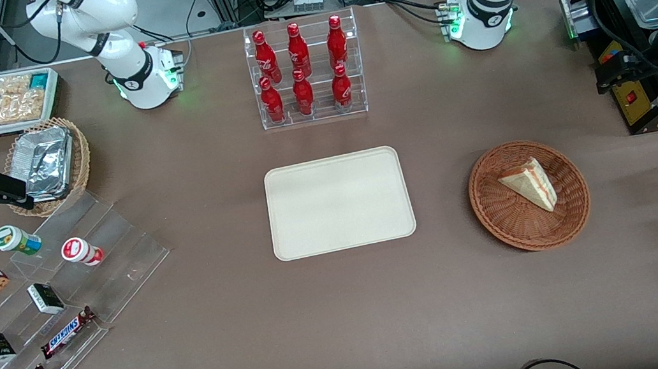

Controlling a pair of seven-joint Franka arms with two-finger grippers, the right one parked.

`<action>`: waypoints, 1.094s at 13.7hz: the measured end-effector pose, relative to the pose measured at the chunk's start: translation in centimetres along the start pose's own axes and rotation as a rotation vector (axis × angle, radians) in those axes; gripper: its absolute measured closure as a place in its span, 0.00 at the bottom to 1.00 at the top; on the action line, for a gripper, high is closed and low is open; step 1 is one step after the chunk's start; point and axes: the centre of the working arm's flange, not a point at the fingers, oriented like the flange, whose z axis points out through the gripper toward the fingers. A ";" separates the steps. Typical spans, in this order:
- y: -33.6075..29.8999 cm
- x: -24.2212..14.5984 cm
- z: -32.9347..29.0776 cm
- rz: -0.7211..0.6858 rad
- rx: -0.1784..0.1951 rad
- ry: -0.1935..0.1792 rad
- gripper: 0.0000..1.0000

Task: Place sandwich from basket to tray
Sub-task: 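Lower the open left gripper over the wrapped sandwich in the wicker basket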

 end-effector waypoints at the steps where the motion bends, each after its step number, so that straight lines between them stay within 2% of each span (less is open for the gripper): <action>1: -0.1 0.0 0.0 -0.001 0.000 -0.003 0.00; 4: -0.2 0.1 0.6 -0.004 0.003 -0.022 0.00; 6: -0.5 0.8 2.6 -0.010 0.004 -0.042 0.00; 7: -0.6 1.5 4.1 -0.024 0.005 -0.040 0.00; 12: -0.3 4.4 13.0 -0.234 0.006 0.003 0.00; 15: 0.3 5.0 17.6 -0.450 -0.003 0.039 0.00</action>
